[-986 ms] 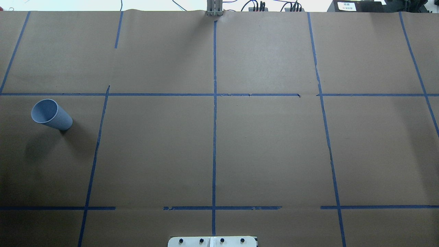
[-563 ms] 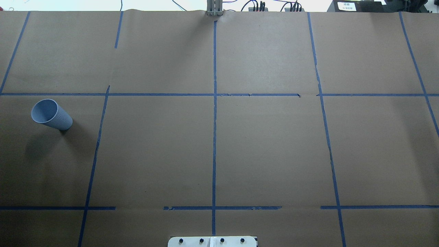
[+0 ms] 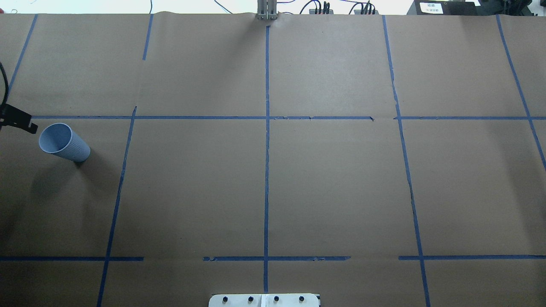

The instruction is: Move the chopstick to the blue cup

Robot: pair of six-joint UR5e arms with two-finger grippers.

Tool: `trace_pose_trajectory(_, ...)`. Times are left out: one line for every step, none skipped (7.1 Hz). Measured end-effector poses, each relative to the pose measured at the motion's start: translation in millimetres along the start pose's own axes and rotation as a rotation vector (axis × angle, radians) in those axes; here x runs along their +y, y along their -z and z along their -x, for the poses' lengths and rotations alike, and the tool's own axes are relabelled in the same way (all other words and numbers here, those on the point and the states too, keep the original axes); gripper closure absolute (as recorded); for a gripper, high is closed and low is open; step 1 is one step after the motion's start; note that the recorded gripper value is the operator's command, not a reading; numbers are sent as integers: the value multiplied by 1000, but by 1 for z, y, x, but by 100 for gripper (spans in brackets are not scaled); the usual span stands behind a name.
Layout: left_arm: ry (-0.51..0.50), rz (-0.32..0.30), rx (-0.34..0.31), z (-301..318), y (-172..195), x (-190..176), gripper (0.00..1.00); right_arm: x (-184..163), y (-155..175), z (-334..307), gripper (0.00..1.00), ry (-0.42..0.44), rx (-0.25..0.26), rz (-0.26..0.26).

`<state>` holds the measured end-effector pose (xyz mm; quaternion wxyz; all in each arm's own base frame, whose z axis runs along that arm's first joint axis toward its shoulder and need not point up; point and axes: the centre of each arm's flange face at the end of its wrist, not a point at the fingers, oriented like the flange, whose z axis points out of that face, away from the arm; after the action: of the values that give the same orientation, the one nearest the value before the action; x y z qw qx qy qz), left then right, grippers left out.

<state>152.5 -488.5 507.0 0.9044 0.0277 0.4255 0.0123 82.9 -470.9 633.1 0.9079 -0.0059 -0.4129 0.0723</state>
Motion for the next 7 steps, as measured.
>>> trace_pose_trajectory(6, 9, -2, -2, -14, -2, 0, 0, 0, 0, 0, 1, 0, -1)
trace_pose_trajectory(8, 21, -6, -4, -25, -6, 0, 0, 0, 0, 0, 1, 0, -1)
trace_pose_trajectory(10, 32, -9, -5, -35, -11, 0, 0, 0, 0, 0, 2, 0, -1)
trace_pose_trajectory(11, 45, -14, -6, -45, -17, 0, 0, 0, 0, 0, 3, 0, -1)
trace_pose_trajectory(9, 60, -17, -9, -56, -20, 7, 0, 0, 0, 0, 3, 0, -1)
trace_pose_trajectory(6, 74, -20, -11, -64, -20, 41, 0, 0, 1, 0, 3, 0, -1)
trace_pose_trajectory(4, 81, -21, -12, -68, -19, 80, 0, 0, 1, 0, 3, 0, -1)
